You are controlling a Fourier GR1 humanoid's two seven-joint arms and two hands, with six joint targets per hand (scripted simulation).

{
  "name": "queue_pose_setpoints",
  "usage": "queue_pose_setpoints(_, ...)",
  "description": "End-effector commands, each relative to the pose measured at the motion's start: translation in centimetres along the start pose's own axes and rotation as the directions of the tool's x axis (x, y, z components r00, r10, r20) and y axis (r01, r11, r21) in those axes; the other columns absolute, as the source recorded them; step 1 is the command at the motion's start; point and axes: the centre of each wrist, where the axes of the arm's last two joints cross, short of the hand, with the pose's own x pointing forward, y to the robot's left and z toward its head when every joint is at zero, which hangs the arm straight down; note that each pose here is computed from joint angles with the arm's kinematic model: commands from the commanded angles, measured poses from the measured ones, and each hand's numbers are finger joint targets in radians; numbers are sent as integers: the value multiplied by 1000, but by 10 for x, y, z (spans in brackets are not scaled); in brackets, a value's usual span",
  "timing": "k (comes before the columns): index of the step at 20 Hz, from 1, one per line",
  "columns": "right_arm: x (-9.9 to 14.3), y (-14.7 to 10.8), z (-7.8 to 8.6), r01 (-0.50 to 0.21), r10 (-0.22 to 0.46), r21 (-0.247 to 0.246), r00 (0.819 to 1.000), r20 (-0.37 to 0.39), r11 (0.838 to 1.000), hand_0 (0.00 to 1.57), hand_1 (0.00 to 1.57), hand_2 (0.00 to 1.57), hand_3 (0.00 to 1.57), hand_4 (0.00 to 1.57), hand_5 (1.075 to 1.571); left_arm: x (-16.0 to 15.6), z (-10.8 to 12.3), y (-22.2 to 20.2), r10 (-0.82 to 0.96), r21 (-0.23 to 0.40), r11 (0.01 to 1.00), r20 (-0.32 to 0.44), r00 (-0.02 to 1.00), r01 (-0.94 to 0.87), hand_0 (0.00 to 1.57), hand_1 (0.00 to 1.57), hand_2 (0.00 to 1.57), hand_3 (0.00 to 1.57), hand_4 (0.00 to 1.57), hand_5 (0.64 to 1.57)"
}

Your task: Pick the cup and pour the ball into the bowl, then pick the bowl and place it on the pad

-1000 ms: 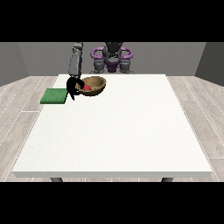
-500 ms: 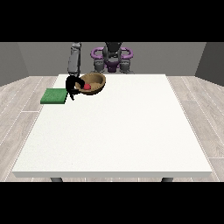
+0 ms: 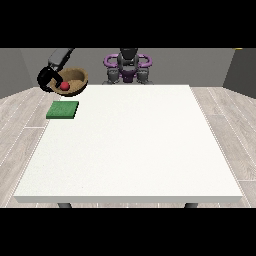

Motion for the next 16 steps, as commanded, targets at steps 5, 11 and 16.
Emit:
queue_pose_setpoints(5,56,-68,-21,-1,-1,-57,1000,-28,998,1571,1571,1571,566,1085,1564,-22,14,0,11,17,1000,-6,1000,-11,0,0,0,0,1207,1548)
queue_pose_setpoints(11,48,-48,-29,8,-8,-42,1000,-9,999,1571,1571,1571,461,1109,1567,-13,20,25,-13,19,1000,58,998,12,0,0,0,0,1212,1555)
queue_pose_setpoints(16,34,-7,-32,86,-86,-5,996,-5,996,1571,1571,1571,444,1060,1569,-12,22,33,-33,66,997,70,997,29,0,0,0,0,1208,1553)
